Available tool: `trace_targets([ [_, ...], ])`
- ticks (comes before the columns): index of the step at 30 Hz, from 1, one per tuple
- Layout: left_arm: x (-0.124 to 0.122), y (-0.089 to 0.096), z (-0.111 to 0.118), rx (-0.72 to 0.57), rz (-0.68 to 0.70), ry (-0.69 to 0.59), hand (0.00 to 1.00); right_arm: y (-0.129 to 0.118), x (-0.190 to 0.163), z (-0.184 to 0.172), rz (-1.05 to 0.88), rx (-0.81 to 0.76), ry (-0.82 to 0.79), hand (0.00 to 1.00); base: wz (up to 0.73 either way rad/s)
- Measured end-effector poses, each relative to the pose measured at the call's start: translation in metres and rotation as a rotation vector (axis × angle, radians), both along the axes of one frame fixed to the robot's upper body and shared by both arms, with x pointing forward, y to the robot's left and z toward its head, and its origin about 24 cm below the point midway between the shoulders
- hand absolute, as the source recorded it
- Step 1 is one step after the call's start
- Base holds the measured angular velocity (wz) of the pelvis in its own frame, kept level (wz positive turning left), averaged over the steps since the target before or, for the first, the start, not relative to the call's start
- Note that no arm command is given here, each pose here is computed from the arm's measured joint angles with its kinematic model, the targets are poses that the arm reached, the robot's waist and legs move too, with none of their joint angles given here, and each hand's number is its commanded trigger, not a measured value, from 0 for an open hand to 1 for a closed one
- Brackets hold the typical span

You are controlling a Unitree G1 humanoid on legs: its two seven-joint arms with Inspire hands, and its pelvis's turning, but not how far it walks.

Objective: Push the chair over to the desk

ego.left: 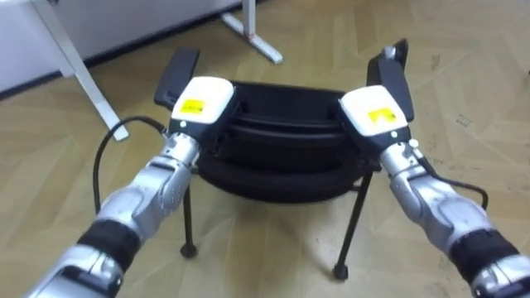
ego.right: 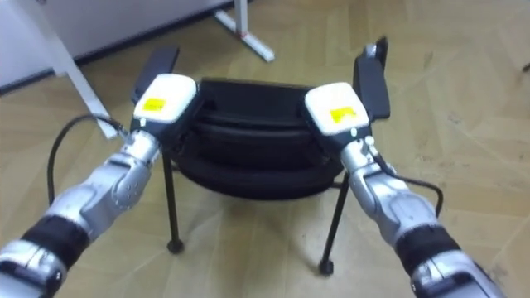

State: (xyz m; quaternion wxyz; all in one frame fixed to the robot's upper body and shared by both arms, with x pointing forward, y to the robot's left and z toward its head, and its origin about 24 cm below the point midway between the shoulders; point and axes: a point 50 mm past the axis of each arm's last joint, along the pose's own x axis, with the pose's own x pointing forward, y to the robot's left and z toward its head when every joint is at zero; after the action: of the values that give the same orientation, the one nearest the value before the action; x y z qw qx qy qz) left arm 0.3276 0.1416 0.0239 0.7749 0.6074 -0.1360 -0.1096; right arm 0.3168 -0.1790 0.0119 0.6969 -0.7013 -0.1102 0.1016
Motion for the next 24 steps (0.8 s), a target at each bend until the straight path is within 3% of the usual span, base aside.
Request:
trace_targets([
  [12, -0.002, 0.009, 0.003, -0.002, 0.016, -0.035, 1.0, 0.011, 0.002, 0.002, 0.008, 0.007, -0.025, 1.0, -0.14],
  [18, 0.003, 0.015, 0.008, -0.002, 0.026, -0.069, 1.0, 0.016, 0.009, 0.007, 0.01, 0.004, -0.041, 1.0, 0.19],
  [24, 0.003, 0.031, 0.006, -0.02, 0.078, -0.072, 1.0, 0.038, 0.017, 0.014, 0.049, -0.005, -0.067, 1.0, 0.45],
])
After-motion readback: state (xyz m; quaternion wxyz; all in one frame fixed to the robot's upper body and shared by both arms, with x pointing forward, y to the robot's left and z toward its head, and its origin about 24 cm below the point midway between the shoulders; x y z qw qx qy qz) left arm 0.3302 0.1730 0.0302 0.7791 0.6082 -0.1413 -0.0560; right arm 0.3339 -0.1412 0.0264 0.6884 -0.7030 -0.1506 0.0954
